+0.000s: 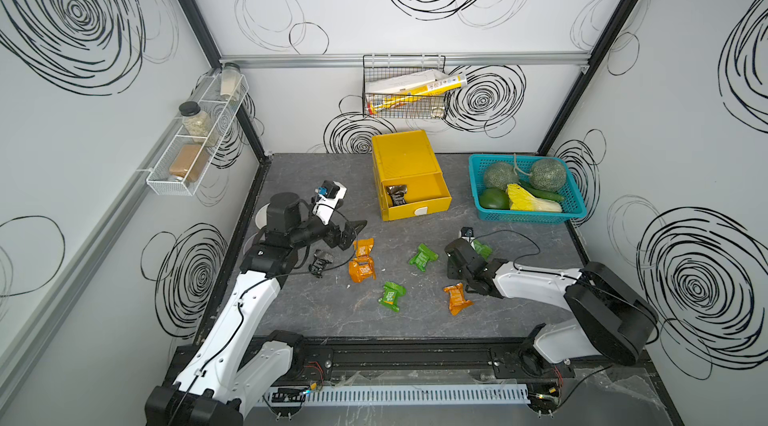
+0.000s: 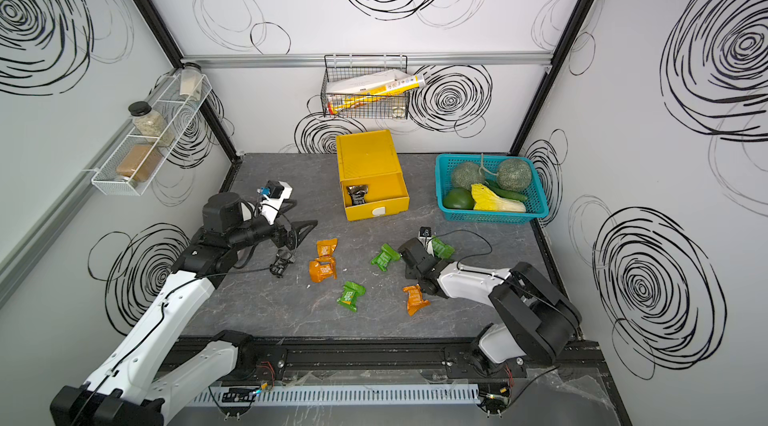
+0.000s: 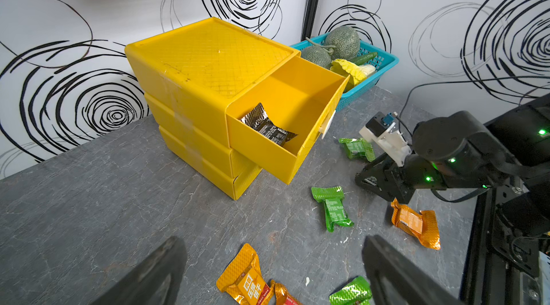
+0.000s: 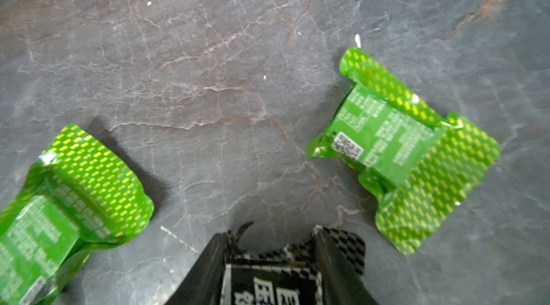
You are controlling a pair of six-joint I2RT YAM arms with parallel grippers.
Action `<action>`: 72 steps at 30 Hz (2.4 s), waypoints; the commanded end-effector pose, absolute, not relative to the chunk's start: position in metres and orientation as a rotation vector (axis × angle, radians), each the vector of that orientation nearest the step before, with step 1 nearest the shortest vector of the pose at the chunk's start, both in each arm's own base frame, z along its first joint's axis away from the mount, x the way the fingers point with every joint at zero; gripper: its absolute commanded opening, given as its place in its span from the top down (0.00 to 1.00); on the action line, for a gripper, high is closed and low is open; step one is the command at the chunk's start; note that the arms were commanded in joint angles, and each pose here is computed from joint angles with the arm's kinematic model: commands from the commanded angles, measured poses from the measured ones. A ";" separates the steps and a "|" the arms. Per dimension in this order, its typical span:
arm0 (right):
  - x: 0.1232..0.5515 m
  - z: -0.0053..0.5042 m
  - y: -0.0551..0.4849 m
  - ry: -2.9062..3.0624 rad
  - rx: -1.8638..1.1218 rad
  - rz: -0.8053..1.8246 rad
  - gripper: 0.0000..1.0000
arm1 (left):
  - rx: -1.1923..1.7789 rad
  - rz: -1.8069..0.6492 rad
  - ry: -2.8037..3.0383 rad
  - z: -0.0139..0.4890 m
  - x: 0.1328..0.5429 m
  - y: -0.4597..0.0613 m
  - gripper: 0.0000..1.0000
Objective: Place the cookies into the drawer by color
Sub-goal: Pick up the cookie at the center of the board, then place the cookie in the drawer.
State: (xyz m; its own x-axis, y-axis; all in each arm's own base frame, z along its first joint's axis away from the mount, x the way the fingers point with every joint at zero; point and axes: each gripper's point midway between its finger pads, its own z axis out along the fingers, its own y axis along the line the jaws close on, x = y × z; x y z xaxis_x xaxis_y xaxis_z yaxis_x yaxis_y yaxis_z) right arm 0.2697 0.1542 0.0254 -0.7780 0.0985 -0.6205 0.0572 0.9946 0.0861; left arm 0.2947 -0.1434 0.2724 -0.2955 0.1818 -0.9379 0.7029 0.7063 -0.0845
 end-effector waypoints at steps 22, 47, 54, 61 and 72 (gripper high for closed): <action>0.293 0.198 0.163 2.199 0.017 0.180 0.60 | 0.713 -0.590 1.791 0.284 0.296 -0.144 0.01; 0.403 0.288 0.274 2.064 -0.253 0.180 0.60 | 0.720 -0.577 1.767 0.285 0.293 -0.145 0.01; 0.414 0.273 0.279 2.091 -0.253 0.156 0.45 | 0.727 -0.571 1.766 0.285 0.292 -0.145 0.01; 0.411 0.277 0.272 2.085 -0.232 0.147 0.20 | 0.731 -0.576 1.770 0.284 0.293 -0.147 0.01; 0.376 0.304 0.247 2.036 -0.240 0.208 0.02 | 0.758 -0.450 1.821 0.291 0.299 -0.136 0.01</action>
State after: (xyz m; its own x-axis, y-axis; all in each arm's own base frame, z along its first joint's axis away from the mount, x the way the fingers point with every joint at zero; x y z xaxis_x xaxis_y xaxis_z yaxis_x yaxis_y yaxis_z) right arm 0.3881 0.2587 0.2843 -0.4819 -0.0984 -0.8707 -0.2477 0.9684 0.0276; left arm 0.2950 -0.1388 0.2769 -0.2735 0.2356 -0.9326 0.6939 0.7197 -0.0217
